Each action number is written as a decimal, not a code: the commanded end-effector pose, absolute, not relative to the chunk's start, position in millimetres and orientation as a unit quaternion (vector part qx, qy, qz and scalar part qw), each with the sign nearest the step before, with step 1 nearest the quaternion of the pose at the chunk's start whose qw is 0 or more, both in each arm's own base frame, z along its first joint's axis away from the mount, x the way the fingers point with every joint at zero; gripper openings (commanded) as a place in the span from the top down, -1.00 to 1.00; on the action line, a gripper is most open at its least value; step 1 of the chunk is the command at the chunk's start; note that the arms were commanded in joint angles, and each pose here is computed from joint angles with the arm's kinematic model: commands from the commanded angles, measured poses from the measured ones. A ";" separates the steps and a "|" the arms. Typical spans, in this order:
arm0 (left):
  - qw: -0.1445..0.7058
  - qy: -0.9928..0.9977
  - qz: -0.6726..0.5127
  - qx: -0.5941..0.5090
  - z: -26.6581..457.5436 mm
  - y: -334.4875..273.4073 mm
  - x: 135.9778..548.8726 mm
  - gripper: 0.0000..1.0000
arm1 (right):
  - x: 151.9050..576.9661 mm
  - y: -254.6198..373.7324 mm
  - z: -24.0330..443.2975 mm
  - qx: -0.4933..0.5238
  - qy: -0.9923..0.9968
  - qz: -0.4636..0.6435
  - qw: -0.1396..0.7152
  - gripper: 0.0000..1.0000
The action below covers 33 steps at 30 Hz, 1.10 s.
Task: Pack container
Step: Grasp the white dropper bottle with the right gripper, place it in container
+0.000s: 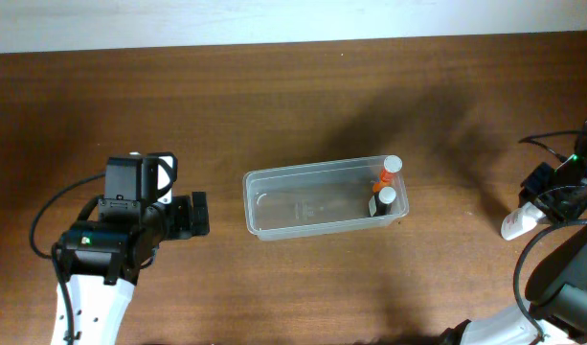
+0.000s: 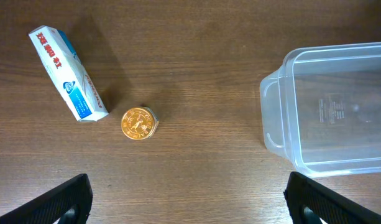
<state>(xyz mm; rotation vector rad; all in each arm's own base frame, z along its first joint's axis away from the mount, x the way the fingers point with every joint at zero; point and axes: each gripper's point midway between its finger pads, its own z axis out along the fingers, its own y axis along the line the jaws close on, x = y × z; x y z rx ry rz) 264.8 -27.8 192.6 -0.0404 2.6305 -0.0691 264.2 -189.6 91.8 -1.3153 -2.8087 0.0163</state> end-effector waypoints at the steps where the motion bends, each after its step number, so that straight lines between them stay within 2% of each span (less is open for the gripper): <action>1: 0.262 0.965 -0.029 -0.009 200.0 -28.6 268.0 -0.99 | 263.6 -188.3 90.5 -0.427 -0.904 0.000 0.022 0.43; 4: 0.262 0.965 -0.029 -0.009 199.9 -28.6 267.9 -0.99 | 262.8 -187.3 90.5 -0.426 -0.904 -0.001 0.025 0.60; 8: 0.262 0.965 -0.029 -0.009 200.0 -28.6 268.0 -0.99 | 266.7 -179.9 96.7 -0.412 -0.911 -0.022 0.015 0.70; 15: 0.262 0.965 -0.029 -0.009 200.0 -28.6 268.0 -0.99 | 279.0 -145.8 150.3 -0.347 -0.937 -0.035 -0.033 0.74; 26: 0.262 0.965 -0.029 -0.009 200.0 -28.6 268.0 -0.99 | 292.1 13.6 291.0 -0.049 -0.971 -0.061 -0.228 0.72; 29: 0.262 0.965 -0.029 -0.009 199.9 -28.6 267.9 -0.99 | 291.4 54.1 299.4 0.017 -0.966 -0.079 -0.247 0.70; 33: 0.262 0.965 -0.029 -0.009 199.9 -28.7 267.9 -0.99 | 296.8 89.5 283.7 0.045 -0.969 -0.084 -0.226 0.70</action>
